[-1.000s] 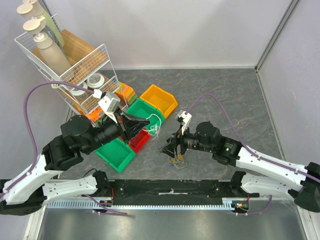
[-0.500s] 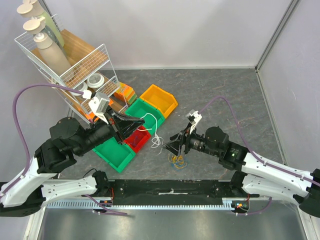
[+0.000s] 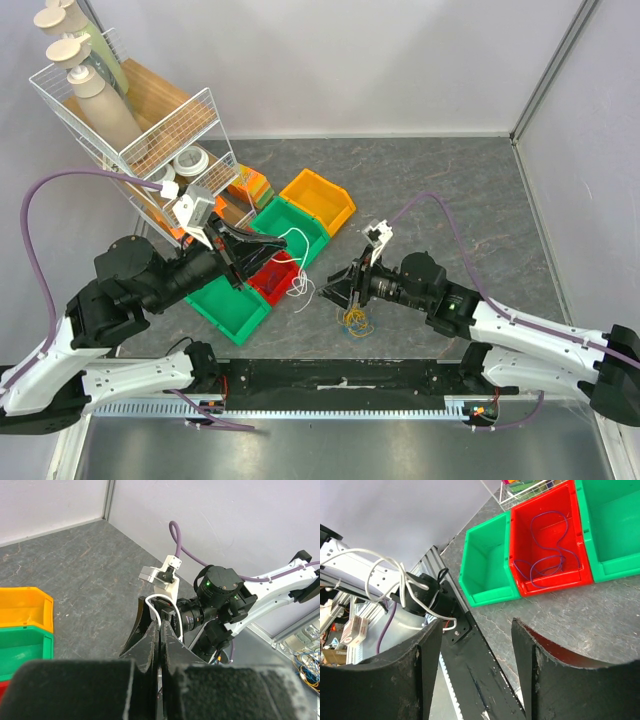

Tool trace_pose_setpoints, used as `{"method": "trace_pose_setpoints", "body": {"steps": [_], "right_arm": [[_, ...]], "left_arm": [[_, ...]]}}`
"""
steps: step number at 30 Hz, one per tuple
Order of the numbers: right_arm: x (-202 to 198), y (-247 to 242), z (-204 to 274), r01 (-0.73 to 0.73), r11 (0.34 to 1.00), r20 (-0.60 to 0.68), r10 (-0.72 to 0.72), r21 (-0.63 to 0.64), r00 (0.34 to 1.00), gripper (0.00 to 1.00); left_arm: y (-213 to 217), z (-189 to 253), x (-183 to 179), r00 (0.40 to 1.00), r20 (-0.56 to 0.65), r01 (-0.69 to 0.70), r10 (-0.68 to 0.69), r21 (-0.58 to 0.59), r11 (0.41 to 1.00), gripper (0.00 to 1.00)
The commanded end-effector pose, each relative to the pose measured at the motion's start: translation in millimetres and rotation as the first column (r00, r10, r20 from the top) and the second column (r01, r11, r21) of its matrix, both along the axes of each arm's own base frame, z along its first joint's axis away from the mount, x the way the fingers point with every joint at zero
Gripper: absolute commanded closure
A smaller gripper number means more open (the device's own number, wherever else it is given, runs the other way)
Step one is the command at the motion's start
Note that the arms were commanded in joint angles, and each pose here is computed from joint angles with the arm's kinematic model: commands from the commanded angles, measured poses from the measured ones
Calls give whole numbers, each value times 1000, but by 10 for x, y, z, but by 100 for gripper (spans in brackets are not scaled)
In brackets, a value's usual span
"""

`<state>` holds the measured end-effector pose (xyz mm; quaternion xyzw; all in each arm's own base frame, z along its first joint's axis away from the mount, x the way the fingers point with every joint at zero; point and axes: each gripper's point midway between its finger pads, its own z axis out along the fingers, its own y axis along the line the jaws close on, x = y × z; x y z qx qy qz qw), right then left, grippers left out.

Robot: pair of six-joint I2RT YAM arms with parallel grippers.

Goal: Untangle the cables

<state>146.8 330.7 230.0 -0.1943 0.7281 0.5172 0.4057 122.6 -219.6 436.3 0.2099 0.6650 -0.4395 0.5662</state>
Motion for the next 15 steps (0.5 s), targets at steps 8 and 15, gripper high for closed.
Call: {"method": "trace_pose_setpoints", "body": {"steps": [8, 15], "right_arm": [[-171, 67, 254, -85, 989, 56, 79, 121, 995, 37], [-125, 86, 199, -56, 993, 41, 52, 106, 998, 75]], "left_arm": [[44, 211, -25, 1000, 7, -3, 3, -62, 998, 98], [46, 242, -36, 1000, 11, 2, -1, -70, 998, 98]]}}
